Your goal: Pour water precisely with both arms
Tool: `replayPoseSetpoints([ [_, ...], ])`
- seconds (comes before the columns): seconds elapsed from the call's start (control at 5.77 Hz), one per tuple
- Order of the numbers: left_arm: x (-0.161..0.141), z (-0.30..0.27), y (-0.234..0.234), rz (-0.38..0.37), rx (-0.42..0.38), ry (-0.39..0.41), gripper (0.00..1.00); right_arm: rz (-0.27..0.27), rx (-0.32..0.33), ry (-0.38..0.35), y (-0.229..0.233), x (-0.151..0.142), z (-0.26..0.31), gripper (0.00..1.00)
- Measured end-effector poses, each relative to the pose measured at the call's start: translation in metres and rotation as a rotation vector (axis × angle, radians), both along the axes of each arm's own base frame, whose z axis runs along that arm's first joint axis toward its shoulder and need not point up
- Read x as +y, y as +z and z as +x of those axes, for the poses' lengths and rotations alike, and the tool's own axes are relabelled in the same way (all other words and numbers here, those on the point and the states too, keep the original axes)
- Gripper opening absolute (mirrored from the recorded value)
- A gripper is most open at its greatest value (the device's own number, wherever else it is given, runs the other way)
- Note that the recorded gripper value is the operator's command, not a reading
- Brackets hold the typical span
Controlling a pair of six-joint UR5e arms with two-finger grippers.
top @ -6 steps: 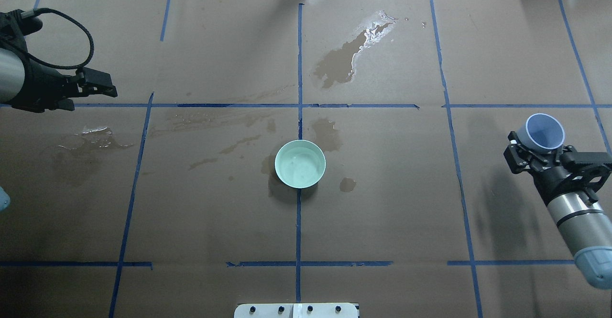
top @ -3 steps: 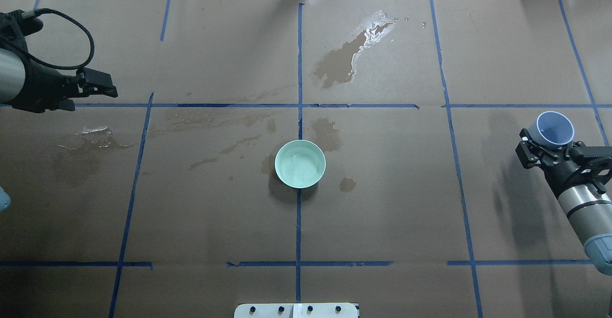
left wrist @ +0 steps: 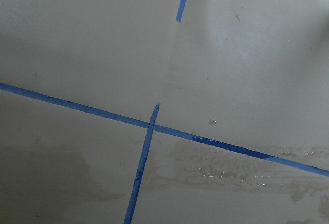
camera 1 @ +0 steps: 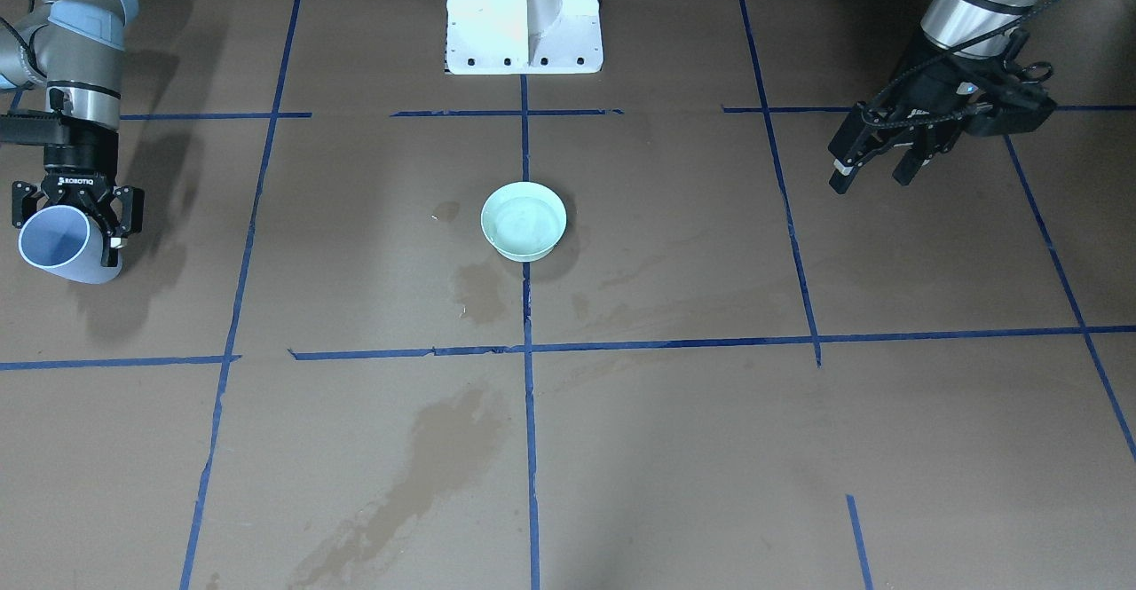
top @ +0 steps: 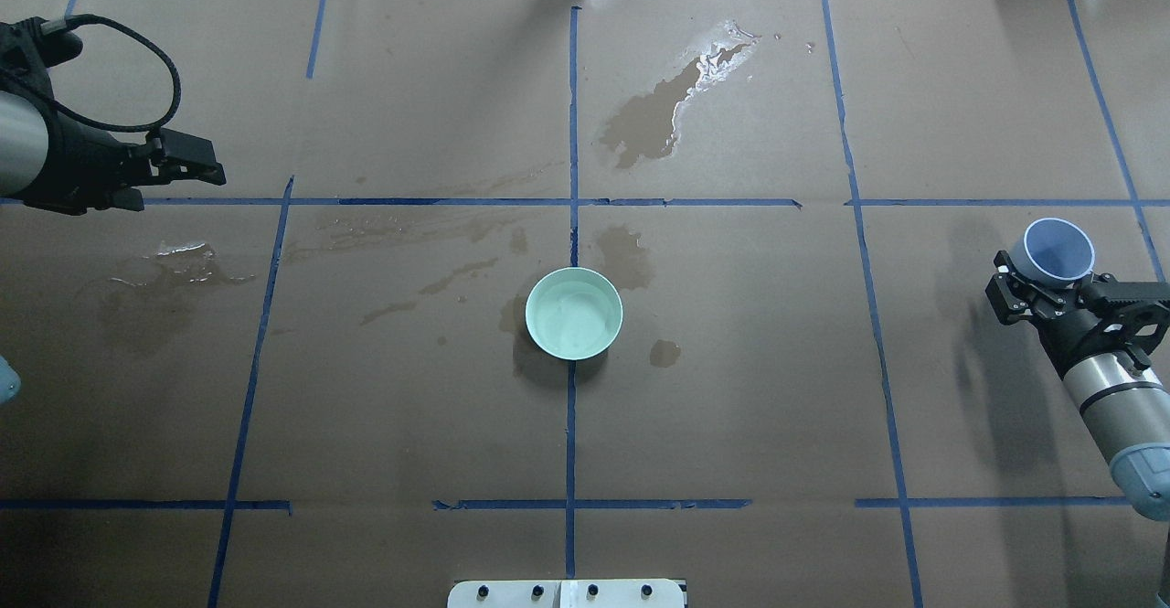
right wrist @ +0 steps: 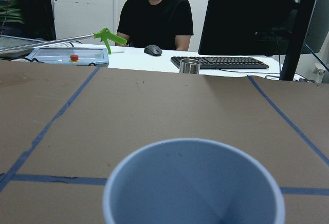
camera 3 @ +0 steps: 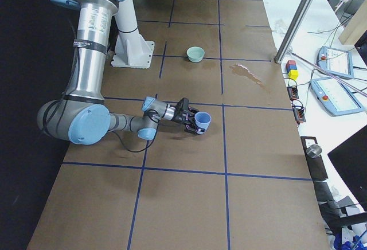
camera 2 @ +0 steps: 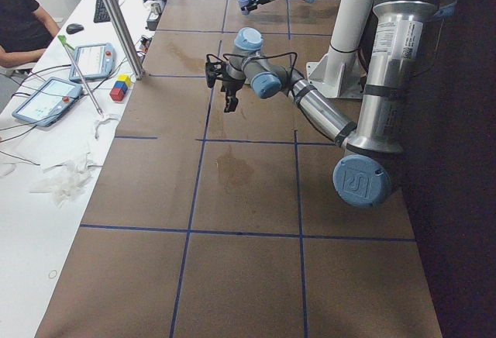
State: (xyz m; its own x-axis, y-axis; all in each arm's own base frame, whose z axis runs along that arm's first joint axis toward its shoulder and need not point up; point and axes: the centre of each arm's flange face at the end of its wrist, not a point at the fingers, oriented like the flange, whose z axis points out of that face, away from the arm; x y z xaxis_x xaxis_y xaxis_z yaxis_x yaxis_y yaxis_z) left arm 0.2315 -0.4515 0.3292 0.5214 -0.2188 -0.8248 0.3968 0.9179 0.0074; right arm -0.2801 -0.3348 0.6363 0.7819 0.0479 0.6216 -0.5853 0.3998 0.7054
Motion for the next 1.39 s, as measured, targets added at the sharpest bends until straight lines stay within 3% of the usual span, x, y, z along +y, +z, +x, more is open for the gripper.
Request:
replayPoseSetpoints([
  [0.52, 0.001, -0.001, -0.003, 0.005, 0.004, -0.001, 1.00, -0.007, 0.000, 0.029, 0.006, -0.008, 0.008, 0.03],
  [1.04, 0.002, -0.002, -0.003, 0.005, 0.004, -0.001, 1.00, -0.012, -0.046, 0.062, 0.007, -0.020, -0.003, 0.03],
  [1.21, 0.002, -0.002, -0.003, 0.005, 0.004, -0.001, 1.00, -0.014, -0.050, 0.068, 0.009, -0.025, -0.010, 0.08],
  [1.39, 0.002, -0.002, -0.003, 0.006, 0.005, -0.001, 1.00, -0.011, -0.057, 0.070, 0.011, -0.025, -0.009, 0.37],
])
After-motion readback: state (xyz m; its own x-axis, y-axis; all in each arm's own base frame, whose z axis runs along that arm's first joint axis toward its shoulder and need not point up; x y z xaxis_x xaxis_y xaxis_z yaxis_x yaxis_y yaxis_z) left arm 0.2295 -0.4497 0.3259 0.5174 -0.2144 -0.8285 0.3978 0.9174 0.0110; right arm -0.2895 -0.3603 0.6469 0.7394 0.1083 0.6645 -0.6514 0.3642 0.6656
